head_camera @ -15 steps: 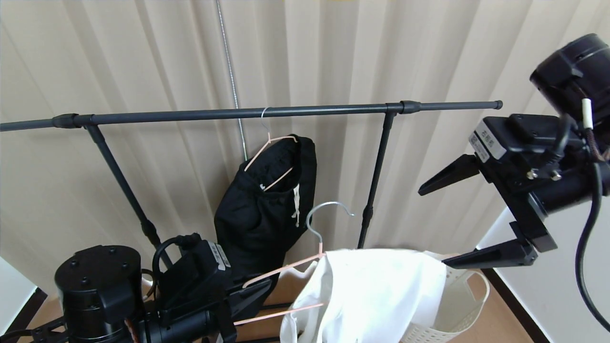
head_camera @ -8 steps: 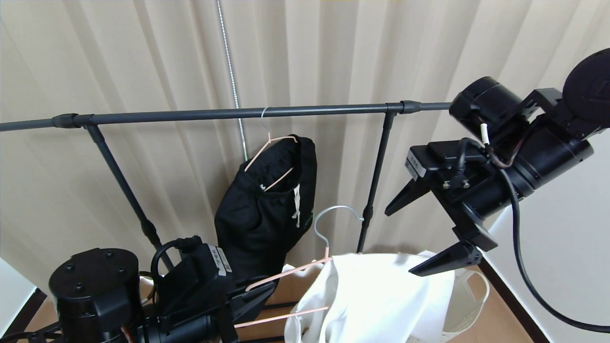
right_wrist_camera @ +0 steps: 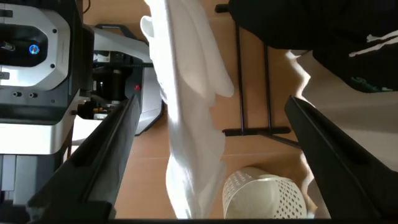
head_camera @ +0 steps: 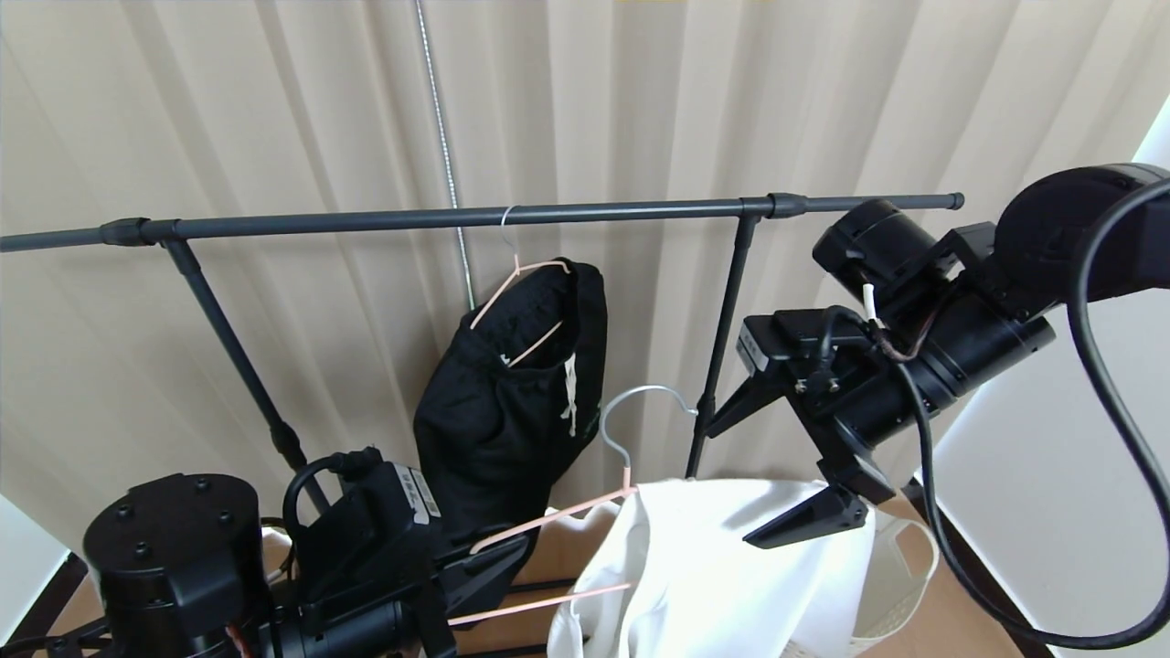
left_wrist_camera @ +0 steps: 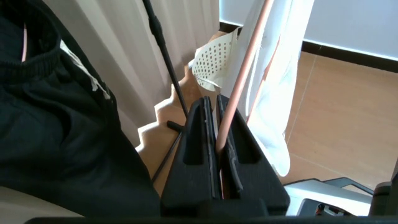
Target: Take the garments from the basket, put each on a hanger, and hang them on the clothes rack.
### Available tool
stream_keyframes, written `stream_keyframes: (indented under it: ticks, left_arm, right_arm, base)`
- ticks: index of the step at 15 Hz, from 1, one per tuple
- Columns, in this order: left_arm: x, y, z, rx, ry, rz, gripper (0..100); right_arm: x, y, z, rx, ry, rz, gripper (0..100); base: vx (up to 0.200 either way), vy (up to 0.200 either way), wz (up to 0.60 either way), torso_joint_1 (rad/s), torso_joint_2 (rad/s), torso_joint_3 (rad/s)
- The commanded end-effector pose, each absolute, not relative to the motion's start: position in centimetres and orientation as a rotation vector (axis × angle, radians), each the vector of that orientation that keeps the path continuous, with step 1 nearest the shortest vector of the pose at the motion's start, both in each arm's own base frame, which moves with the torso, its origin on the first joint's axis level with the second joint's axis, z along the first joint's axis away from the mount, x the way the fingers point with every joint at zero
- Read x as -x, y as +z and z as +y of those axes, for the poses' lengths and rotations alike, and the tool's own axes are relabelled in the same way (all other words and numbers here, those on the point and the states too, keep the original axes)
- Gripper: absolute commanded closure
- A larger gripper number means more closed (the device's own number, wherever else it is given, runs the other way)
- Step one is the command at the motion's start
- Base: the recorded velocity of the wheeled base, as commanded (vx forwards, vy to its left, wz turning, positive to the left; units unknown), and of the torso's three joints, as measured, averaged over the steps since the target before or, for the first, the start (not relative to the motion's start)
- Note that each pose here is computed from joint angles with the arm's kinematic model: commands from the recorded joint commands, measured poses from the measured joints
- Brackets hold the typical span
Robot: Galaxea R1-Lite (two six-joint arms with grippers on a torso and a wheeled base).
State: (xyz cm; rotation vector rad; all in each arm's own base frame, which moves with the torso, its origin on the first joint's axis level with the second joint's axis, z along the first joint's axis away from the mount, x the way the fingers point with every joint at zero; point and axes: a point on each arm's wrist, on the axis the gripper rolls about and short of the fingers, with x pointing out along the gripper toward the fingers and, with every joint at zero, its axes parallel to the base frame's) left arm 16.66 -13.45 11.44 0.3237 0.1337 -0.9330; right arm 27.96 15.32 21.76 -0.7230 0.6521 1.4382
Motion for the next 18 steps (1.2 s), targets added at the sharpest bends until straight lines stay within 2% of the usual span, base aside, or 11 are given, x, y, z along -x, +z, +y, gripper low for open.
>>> stream_keyframes:
  ticks: [1,10,18]
  left_arm:
    - [-16.67,11.51,-13.47,-0.32,-0.932,0.128,100]
    - [-16.77,11.62,-13.49,-0.318,-0.927,0.123,100]
    - [-16.8,11.82,-13.52,-0.294,-0.923,0.113,100]
  right_arm:
    - [-27.83,20.67,15.64,0.706,1.451,0.656,0]
    - [-28.01,20.41,15.81,0.695,1.431,0.599,0]
    - [-28.0,20.49,15.87,0.69,1.427,0.597,0]
  base:
    - [0.0,0.0,0.0,0.0,0.0,0.0]
    - [0.0,0.0,0.0,0.0,0.0,0.0]
    - [0.0,0.0,0.0,0.0,0.0,0.0]
